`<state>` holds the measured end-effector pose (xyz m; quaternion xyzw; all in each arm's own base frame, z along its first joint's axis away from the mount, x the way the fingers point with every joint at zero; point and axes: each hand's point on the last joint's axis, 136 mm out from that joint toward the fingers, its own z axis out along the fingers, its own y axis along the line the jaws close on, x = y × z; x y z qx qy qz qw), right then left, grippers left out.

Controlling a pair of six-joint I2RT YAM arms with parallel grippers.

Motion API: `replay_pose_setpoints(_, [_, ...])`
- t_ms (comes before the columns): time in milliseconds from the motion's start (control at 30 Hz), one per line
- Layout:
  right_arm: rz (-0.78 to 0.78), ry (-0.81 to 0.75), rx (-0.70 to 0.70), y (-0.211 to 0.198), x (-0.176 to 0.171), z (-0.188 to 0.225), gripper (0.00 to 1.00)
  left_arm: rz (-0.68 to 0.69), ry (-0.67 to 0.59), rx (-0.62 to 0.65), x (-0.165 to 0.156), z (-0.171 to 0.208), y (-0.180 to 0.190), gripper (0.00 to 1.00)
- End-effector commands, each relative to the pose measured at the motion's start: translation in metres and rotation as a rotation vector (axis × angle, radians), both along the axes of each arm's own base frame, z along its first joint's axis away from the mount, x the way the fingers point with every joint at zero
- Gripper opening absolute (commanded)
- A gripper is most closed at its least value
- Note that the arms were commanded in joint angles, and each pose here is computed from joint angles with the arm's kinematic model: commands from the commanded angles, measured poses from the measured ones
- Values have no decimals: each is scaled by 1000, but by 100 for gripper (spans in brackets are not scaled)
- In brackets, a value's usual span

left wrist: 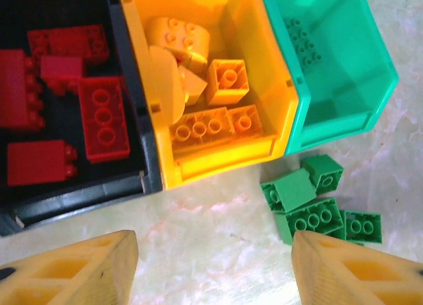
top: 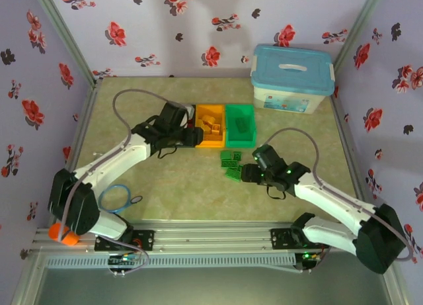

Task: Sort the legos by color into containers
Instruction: Move the lego to the bottom-center of the table.

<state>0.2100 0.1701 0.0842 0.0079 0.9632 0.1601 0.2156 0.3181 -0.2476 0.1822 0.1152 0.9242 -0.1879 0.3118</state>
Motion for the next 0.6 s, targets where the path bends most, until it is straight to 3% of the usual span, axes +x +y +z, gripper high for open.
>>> replay_pose_setpoints(0, [66,-11,33,24,7,7,67,17,-29,-63,-9,7,2,63])
replay_pose_setpoints(567, [162,42,-59,67,25,-15,66,98,-2,-49,-51,-30,47,62])
